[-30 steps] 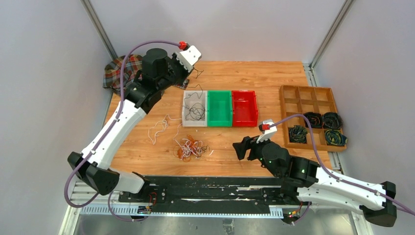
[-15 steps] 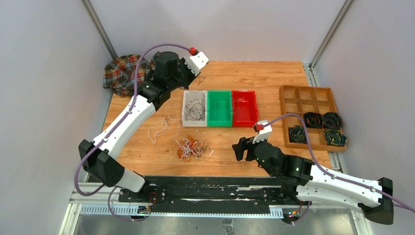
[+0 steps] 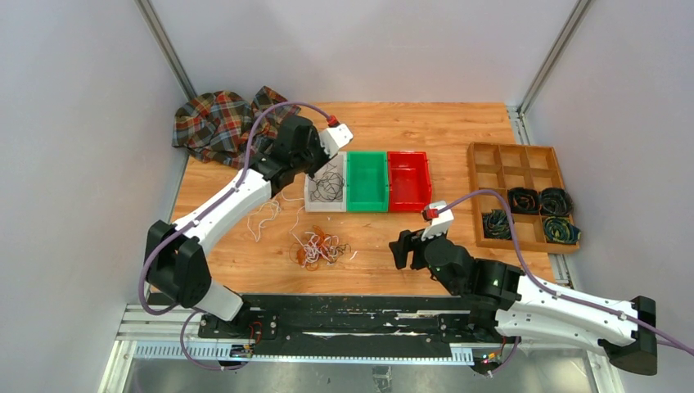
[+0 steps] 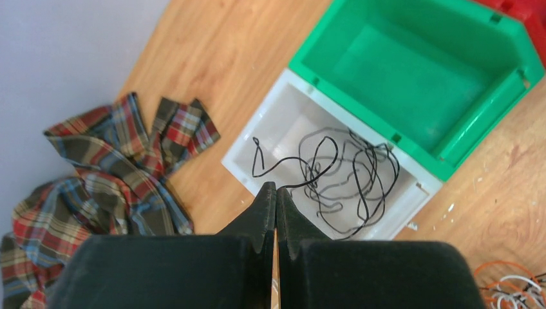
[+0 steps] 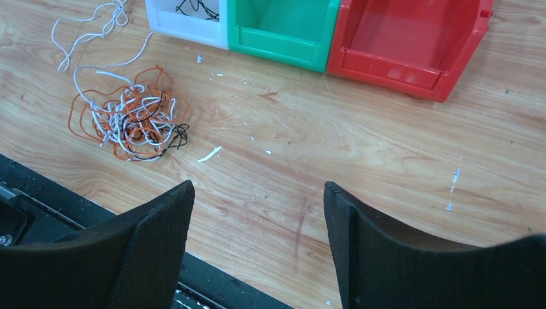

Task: Untangle the cables

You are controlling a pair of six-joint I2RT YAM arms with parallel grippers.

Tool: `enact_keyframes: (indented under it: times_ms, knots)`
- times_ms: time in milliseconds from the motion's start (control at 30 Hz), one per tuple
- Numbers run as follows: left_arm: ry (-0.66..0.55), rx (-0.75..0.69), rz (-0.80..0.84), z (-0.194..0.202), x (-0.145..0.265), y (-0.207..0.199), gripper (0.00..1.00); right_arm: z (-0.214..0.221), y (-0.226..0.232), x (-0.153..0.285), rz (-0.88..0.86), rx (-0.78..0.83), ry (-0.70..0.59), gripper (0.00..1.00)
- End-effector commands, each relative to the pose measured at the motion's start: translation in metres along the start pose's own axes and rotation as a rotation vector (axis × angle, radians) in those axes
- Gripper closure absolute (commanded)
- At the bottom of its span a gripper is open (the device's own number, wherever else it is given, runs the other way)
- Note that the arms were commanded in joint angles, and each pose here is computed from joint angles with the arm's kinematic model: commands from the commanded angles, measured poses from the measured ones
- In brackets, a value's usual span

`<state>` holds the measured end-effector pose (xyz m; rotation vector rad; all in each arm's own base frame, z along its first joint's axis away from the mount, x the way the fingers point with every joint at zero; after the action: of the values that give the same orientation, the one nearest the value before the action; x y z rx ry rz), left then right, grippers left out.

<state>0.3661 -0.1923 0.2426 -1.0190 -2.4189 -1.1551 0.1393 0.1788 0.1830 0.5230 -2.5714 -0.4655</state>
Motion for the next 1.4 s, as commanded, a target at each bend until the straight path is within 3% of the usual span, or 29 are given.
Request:
enact_keyframes:
  times_ms: [0, 300, 800, 1100, 1200, 1300, 1367]
  knots:
    - [0.024, -0.027, -0.008, 0.012, -0.011, -0.007, 1.0, -0.005, -0.004, 0.001, 0.03, 0.004, -0.014, 0.27]
    - [0.078, -0.018, 0.03, 0.033, -0.046, -0.023, 1.0, 0.004, -0.015, 0.013, 0.064, 0.003, 0.068, 0.28]
    - [0.098, 0.009, 0.062, 0.045, -0.087, -0.034, 1.0, -0.001, -0.019, 0.02, 0.09, -0.014, 0.066, 0.29]
    - [0.08, -0.022, 0.119, 0.03, -0.081, -0.026, 0.55, -0.008, -0.019, 0.024, 0.083, -0.008, 0.057, 0.29]
    - [0.074, -0.025, 0.121, 0.025, -0.075, -0.02, 0.49, -0.008, -0.019, 0.026, 0.079, -0.005, 0.063, 0.29]
    - [0.071, -0.026, 0.132, 0.022, -0.069, -0.017, 0.3, -0.01, -0.019, 0.028, 0.082, 0.017, 0.072, 0.29]
    - [0.065, -0.029, 0.132, 0.018, -0.065, -0.014, 0.27, -0.012, -0.021, 0.031, 0.089, 0.033, 0.075, 0.29]
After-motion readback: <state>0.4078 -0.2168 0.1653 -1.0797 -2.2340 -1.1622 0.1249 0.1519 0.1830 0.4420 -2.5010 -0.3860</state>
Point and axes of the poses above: each gripper's point midway between its finger pads, its own x axis back along the fingers, its own y axis along the line the jaws close on, z = x × y, the point moved 4 cm from there along x, back along the fingers, and after that the axes turned 13 degrees about -x, right-handed, at the moved point
